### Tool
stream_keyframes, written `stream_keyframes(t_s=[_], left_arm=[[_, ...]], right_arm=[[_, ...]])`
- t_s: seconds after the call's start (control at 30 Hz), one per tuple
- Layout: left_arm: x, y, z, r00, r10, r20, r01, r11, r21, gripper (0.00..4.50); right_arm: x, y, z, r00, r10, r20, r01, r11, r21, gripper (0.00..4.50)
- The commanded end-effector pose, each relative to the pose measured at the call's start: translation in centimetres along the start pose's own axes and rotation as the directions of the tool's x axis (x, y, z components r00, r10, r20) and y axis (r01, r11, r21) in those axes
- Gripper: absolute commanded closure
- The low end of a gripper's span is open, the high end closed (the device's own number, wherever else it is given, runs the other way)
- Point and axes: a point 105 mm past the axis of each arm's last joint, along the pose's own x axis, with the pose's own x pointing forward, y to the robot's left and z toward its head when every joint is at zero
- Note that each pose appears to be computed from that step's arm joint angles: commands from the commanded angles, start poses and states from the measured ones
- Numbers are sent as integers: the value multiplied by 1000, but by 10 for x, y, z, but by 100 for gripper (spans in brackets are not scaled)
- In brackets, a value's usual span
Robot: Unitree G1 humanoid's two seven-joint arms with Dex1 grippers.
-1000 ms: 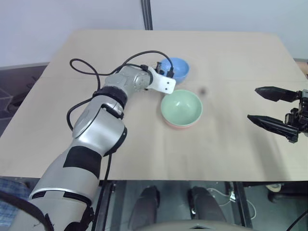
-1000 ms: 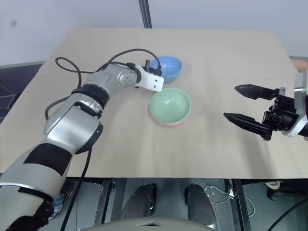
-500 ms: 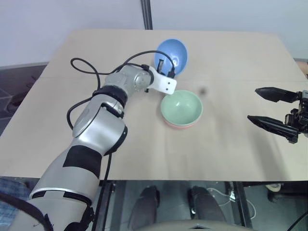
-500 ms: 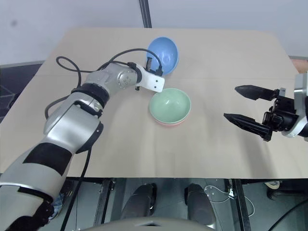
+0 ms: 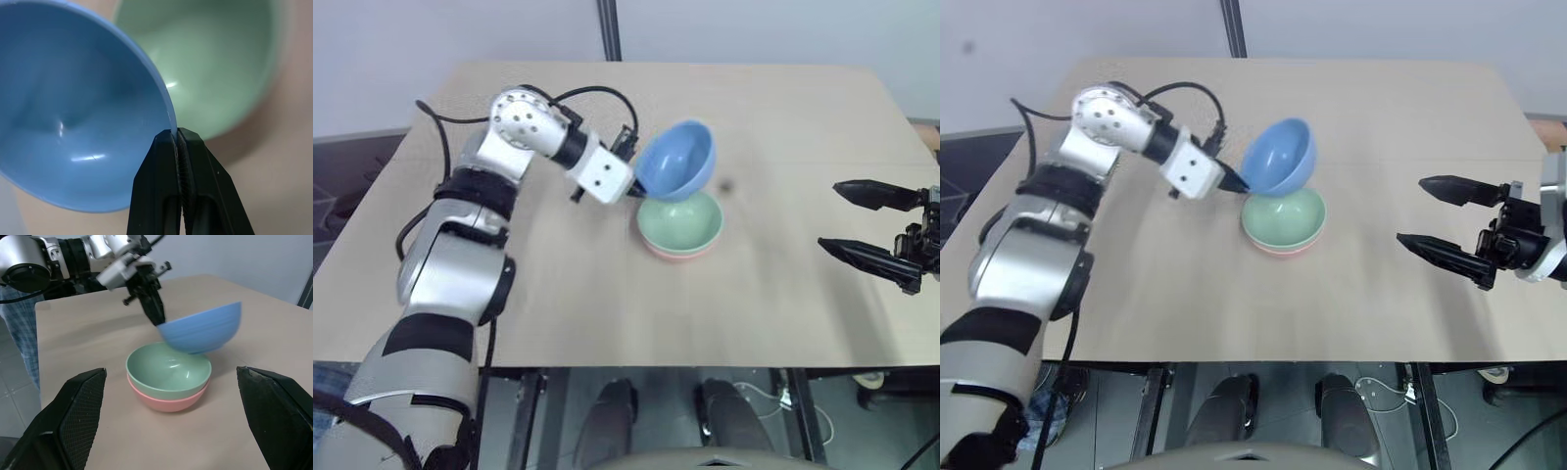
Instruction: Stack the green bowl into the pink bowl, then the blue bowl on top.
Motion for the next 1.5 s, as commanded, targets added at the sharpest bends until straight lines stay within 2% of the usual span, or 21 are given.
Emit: stream_keyframes(t_s=[0.03, 0.23, 0.97, 1.0, 1.03, 1.1, 1.2, 1.5], left_arm=[[-6, 6, 29, 996, -1, 90, -6, 997, 81, 443], [-1, -1, 48, 985, -34, 167, 14, 993, 117, 443], [4, -8, 32, 992, -85, 88, 71, 985, 155, 443], [5, -8, 31, 993, -85, 85, 71, 986, 151, 386], [4, -8, 31, 993, -87, 83, 73, 985, 154, 362], [4, -6, 32, 994, -67, 87, 51, 983, 174, 271], [4, -8, 30, 994, -78, 73, 65, 984, 168, 169], [1, -5, 24, 996, -71, 45, 63, 985, 158, 169]], right_arm=[[-4, 1, 11, 1000, -2, -2, 2, 998, -68, 0], [-10, -2, 1, 998, -31, -60, 26, 997, -73, 0], [-11, -2, 0, 996, -52, -72, 47, 996, -82, 0], [-11, -2, 0, 996, -52, -72, 46, 996, -82, 0], [-11, -2, 0, 996, -52, -71, 46, 996, -81, 0], [-12, -2, 0, 996, -52, -71, 46, 996, -81, 0], [-12, -2, 0, 996, -52, -69, 46, 996, -81, 0], [-11, -2, 0, 996, -53, -68, 47, 996, -81, 0]])
